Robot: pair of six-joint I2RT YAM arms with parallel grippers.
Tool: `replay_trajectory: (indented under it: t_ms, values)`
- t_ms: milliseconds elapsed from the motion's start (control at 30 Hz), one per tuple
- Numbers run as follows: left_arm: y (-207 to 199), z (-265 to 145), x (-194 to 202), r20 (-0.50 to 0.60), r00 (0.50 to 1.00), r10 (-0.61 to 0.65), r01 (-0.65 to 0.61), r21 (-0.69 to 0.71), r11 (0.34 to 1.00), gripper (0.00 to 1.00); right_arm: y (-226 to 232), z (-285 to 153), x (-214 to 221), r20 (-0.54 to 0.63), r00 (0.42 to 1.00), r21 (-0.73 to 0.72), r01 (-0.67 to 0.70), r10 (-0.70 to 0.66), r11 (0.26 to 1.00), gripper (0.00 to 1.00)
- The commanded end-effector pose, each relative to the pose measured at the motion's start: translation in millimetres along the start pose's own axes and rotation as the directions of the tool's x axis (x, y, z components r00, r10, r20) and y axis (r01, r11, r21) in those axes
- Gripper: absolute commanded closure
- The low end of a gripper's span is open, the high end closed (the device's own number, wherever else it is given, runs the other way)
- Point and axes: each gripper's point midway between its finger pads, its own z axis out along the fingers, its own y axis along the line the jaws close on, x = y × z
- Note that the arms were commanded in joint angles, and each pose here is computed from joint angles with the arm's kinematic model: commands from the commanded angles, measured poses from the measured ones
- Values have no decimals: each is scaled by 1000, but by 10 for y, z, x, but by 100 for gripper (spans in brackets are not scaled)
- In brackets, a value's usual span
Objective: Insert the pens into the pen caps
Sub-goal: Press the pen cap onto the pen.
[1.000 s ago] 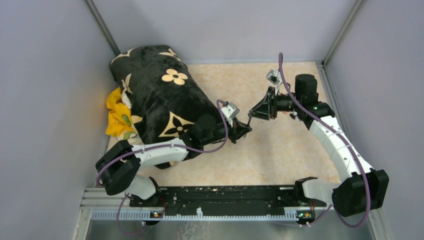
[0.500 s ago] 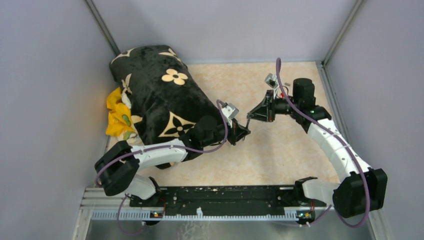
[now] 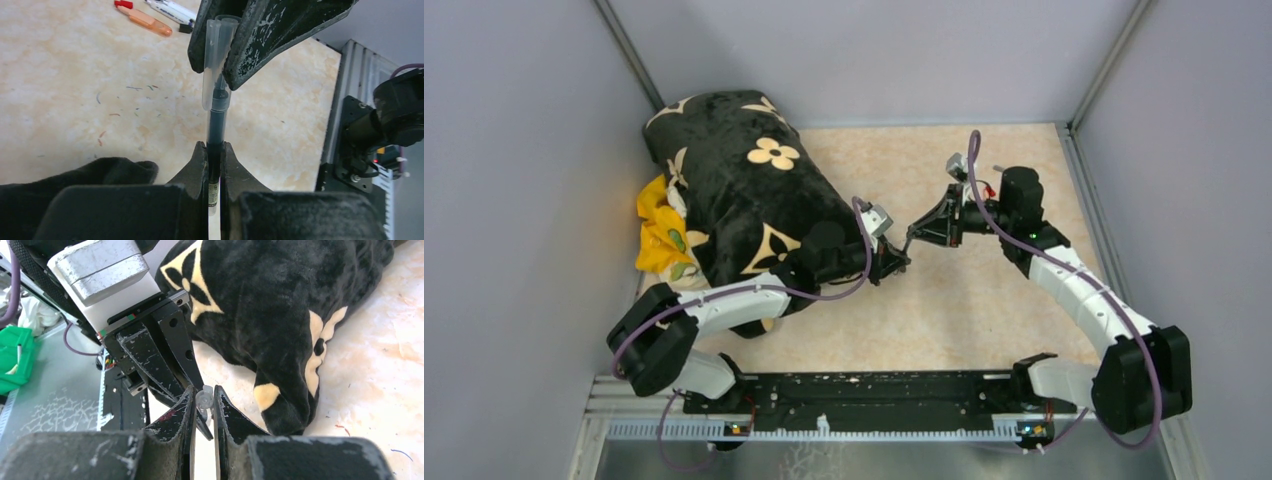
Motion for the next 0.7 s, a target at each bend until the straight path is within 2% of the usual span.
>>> replay_trajectory:
  t_ms: [0,133,200,233,300,367,400,500,600,667]
  values:
    - [228,-144,-1662,456,836,306,-231,-214,949,100,564,63,545,-189,931,-242,-354,314,904,100]
    - [361,-217,-1782,480,797,365,-233,-313,921,100,592,82,510,-186,909,-273,-412,372,869,100]
    - [323,-254,-1853,507,788,351,-221,-300,928,100,475,109,587,-194,911,-202,-401,364,894,100]
    - [260,-260,-1884,526,791,312,-201,-259,945,100,401,117,613,-202,916,-155,-379,347,912,100]
    - [39,-231,-1879,534,812,235,-230,-77,970,100,352,120,615,-210,921,-126,-359,329,925,100]
    - [-126,-235,-1818,512,845,153,-257,137,957,100,403,115,603,-212,922,-158,-360,325,919,100]
    - [-159,-262,-1790,507,851,137,-266,191,945,100,435,113,605,-216,922,-174,-359,320,917,100]
    - [13,-284,-1842,515,840,171,-263,110,958,100,420,115,618,-219,929,-158,-335,298,929,100]
    - [237,-224,-1906,499,837,225,-196,-110,974,100,278,119,656,-225,935,-70,-296,274,953,100]
    - [165,-152,-1821,476,846,241,-219,-102,970,100,214,130,621,-219,941,-39,-272,258,961,100]
